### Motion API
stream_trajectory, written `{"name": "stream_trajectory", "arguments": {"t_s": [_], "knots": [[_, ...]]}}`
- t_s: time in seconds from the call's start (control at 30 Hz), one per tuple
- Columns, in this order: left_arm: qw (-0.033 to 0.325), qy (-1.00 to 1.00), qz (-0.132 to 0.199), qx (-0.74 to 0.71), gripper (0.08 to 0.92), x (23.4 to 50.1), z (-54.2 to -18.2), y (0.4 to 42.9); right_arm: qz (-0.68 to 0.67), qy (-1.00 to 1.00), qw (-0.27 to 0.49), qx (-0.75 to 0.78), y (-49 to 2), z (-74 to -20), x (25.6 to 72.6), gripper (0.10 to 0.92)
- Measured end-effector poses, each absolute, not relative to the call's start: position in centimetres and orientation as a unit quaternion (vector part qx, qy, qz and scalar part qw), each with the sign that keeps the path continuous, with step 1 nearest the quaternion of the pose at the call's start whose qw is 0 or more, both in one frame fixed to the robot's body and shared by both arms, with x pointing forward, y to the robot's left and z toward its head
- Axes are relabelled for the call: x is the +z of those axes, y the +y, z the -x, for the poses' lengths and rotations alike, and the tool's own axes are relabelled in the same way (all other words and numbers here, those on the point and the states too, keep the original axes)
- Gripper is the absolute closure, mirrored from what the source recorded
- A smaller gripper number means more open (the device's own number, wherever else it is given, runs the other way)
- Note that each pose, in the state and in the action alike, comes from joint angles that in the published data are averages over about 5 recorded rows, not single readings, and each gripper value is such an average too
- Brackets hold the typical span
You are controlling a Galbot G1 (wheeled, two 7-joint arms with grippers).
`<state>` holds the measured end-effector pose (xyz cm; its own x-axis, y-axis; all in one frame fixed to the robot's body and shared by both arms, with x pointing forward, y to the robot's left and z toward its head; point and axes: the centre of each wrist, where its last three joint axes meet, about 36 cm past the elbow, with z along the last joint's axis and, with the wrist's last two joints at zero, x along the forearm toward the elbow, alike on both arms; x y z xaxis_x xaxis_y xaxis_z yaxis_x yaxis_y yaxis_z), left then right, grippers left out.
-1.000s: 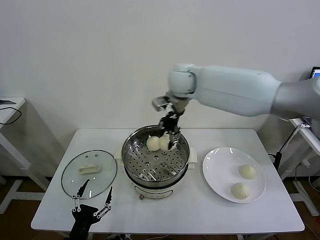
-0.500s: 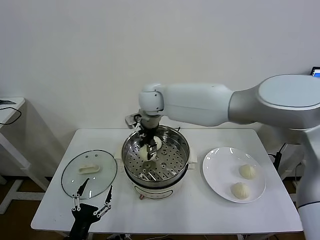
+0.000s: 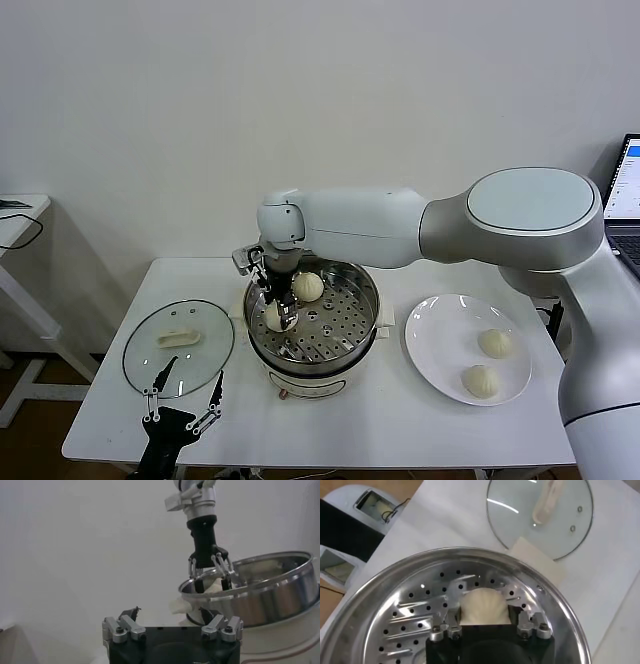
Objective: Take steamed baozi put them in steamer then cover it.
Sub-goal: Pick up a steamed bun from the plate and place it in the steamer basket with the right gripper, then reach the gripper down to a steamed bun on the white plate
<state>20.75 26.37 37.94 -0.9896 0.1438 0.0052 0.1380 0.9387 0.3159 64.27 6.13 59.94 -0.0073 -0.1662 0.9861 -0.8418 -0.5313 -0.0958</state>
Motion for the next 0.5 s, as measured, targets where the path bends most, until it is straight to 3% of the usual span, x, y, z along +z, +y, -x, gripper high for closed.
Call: {"name": "stream_trajectory", "arguments": {"t_s": [0.27, 0.5], "knots": [[0.009, 0.985, -0.07, 0.161, 0.177, 38.0, -20.7, 26.4, -0.64, -0.398, 0.274, 0.597, 4.5, -64.3, 61.7, 0.2], [0.01, 0.984, -0.072, 0.161, 0.177, 38.0, -20.8, 26.3, -0.635, -0.415, 0.267, 0.595, -2.4, -64.9, 66.0, 0.199]]}}
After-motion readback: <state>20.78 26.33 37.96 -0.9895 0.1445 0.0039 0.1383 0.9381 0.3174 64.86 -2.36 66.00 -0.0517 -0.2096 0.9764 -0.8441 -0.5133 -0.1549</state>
